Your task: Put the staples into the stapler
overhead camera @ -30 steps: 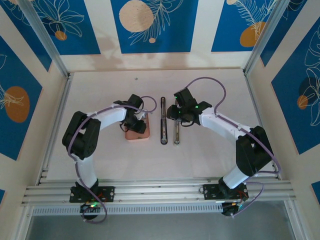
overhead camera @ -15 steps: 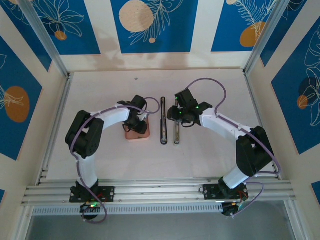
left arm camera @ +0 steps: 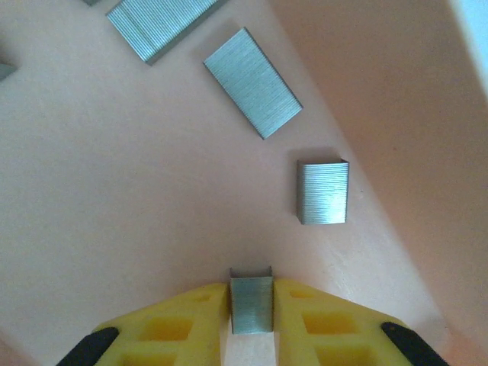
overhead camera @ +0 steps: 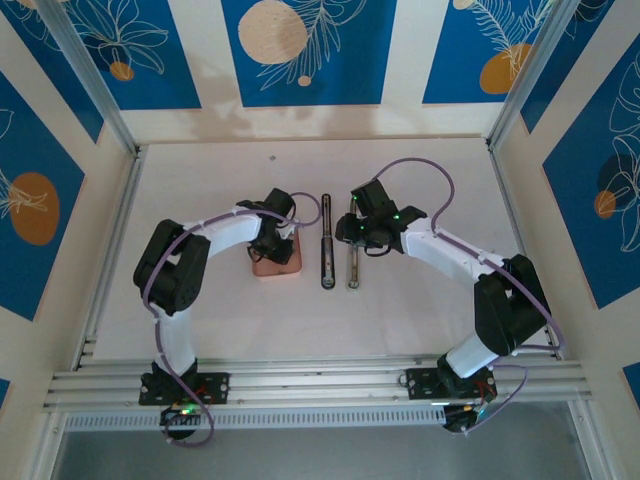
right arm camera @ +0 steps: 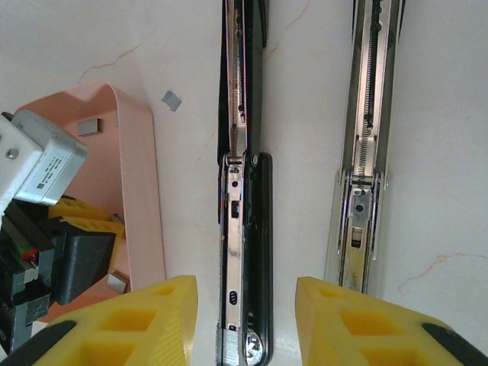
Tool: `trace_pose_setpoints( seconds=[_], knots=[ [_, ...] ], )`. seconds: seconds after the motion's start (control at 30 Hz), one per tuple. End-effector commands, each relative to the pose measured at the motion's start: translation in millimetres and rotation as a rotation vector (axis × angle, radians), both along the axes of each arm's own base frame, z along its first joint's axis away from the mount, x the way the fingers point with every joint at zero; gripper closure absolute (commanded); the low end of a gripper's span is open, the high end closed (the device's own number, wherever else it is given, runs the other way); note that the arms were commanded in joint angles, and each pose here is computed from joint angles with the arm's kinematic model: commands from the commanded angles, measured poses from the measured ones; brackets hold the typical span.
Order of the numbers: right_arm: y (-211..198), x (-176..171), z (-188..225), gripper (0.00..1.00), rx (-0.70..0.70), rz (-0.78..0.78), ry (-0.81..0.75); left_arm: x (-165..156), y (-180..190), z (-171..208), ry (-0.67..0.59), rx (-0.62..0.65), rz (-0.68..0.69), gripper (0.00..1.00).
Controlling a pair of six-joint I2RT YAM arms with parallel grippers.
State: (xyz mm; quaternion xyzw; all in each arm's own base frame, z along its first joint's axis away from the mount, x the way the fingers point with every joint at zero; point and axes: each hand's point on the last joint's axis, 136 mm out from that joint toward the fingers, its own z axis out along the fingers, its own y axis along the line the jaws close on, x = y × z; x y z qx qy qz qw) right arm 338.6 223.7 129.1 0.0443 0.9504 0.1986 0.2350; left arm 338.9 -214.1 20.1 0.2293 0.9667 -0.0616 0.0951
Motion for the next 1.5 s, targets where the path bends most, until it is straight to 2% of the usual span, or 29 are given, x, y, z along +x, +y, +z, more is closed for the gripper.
trace_pose_setpoints(
  seconds=[0.0,0.43,0.63,0.73,0.97,1.2,1.47],
  knots=[
    [1.1,-1.1,11.1,0.62,0.032,0.014,-0.023,-0.8,-0.3,-7.6,-0.006,0.025,-0.004,0.8],
    [-0.4,-8.6,25.9,0.62,0.07,0.009,-0.062,4.7,-2.1,57.5,-0.107,-0.039,0.06,0.82],
    [-6.4,-20.6,29.3,0.62,0.104,-0.016,-0.057,-12.4,-10.4,85.7,-0.131,-0.073,0.079,0.81],
    [-12.5,-29.0,29.0,0.62,0.111,-0.03,-0.053,-30.6,-22.0,93.7,-0.139,-0.087,0.066,0.81],
    [-35.3,-52.9,15.9,0.61,0.095,-0.074,-0.025,-87.2,-61.3,81.2,-0.122,-0.113,-0.003,0.81],
    [-65.2,-76.7,-3.5,0.61,0.088,-0.136,0.011,-137.9,-94.8,52.0,-0.097,-0.071,-0.11,0.8],
    [-80.7,-100.9,-19.7,0.61,0.13,-0.171,0.03,-165.2,-139.9,19.4,-0.045,-0.082,-0.2,0.8]
  ],
)
